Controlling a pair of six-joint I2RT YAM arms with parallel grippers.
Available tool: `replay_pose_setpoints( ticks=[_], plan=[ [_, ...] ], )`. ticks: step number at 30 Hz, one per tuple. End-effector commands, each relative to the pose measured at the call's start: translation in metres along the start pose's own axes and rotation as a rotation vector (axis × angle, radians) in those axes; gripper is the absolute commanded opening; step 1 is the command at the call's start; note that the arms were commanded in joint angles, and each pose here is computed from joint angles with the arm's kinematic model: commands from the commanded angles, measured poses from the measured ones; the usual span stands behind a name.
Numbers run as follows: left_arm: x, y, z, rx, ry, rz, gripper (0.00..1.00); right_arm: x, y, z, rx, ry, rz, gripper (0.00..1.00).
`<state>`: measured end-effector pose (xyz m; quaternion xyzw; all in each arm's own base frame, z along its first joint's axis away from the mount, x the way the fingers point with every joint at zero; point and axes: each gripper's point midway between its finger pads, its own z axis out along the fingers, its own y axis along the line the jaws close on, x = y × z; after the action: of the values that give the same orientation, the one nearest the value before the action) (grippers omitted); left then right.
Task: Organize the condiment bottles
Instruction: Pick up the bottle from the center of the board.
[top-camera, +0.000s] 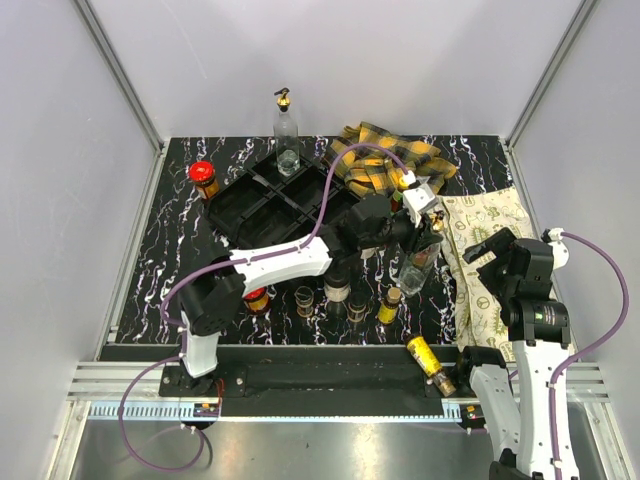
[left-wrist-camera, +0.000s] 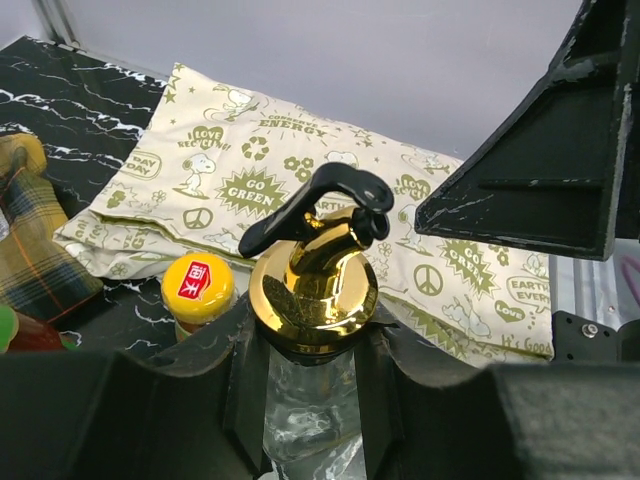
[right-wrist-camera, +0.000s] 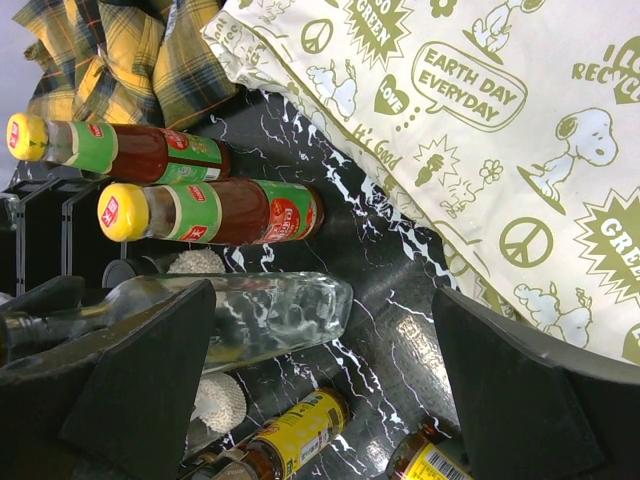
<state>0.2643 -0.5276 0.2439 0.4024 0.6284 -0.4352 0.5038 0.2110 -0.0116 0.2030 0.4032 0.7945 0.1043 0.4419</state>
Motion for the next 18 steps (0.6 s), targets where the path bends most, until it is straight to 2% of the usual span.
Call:
replay_pose_setpoints(
  ticks=[1, 12, 18],
  plan=[
    [-0.125, -0.016, -0.034, -0.006, -0.265, 0.111, 0.00, -0.002, 0.004, 0.002, -0.018, -0.004, 0.001, 1.00],
    [-0.193, -0.022, -0.065, -0.053, -0.353, 0.182, 0.00, 0.002, 0.006, 0.005, -0.027, 0.015, 0.009, 1.00],
    [-0.228, -0.008, -0.086, -0.162, -0.393, 0.208, 0.00, 0.003, 0.007, 0.007, -0.028, 0.021, 0.011, 1.00]
  ],
)
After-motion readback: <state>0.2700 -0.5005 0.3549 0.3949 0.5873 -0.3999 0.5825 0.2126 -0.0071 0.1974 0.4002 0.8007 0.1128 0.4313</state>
